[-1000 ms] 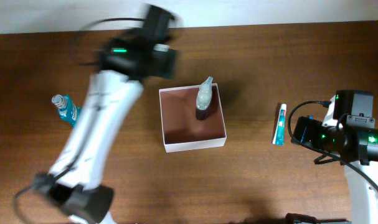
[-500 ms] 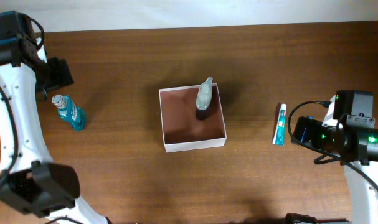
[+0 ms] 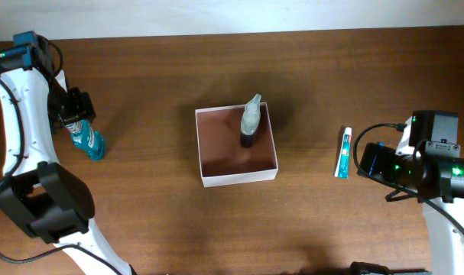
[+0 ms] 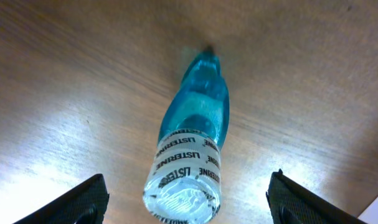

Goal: Pack container
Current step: 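Release the soap bottle and move the left gripper to the Listerine bottle, then grasp the blue Listerine bottle with the left gripper and place it in the box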

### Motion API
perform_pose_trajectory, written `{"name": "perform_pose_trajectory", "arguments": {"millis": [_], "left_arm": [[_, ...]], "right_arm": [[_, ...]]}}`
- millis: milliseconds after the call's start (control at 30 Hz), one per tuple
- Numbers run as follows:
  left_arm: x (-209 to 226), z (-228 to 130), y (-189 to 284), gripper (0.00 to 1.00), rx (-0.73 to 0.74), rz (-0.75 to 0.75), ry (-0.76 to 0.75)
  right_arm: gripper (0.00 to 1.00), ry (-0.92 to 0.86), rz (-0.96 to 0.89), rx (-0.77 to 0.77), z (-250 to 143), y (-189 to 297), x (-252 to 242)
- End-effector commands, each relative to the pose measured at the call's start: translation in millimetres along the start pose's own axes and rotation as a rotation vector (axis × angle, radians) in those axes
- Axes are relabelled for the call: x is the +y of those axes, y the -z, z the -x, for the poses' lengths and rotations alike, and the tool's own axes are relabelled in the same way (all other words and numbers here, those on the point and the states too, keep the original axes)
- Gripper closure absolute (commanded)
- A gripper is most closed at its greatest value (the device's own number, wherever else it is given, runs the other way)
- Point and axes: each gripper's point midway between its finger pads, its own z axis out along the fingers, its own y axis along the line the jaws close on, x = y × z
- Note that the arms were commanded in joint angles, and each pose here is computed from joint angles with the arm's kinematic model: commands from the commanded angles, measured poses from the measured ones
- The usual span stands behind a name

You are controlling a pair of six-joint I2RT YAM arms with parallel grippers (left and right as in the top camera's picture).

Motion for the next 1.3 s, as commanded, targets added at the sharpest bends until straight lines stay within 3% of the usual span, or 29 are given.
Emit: {"name": "perform_pose_trajectory", "arguments": {"millis": [0, 133, 300, 467, 1000, 1267], "left_arm": [[-1.7, -3.4, -19.0, 0.17, 0.063, -0.005, -0.018], [-2.1, 0.3, -20.4, 0.18, 0.051, -0.006, -0.017], [-1.9, 5.1, -20.6, 0.27, 0.031, -0.004, -0.016], [-2.0, 5.4, -20.6, 0.47, 0.030, -0.004, -0.015], [-2.1, 4.8, -20.5, 0.74, 0.032, -0.005, -0.027], [-2.4, 4.0, -20.3, 1.00, 0.035, -0.006, -0.026]], "right_arm": [[0.01, -0.015, 0.005, -0.028, 5.6, 6.5, -0.6], [0.01, -0.015, 0.004, -0.026, 5.0, 6.5, -0.7], [0.01, -0.012, 0.004, -0.025, 4.7, 6.5, -0.8], [0.01, -0.012, 0.003, -0.022, 4.1, 6.5, -1.0], [0.01, -0.012, 0.003, -0.022, 4.1, 6.5, -1.0], [0.01, -0.012, 0.003, -0.022, 4.1, 6.5, -1.0]]}}
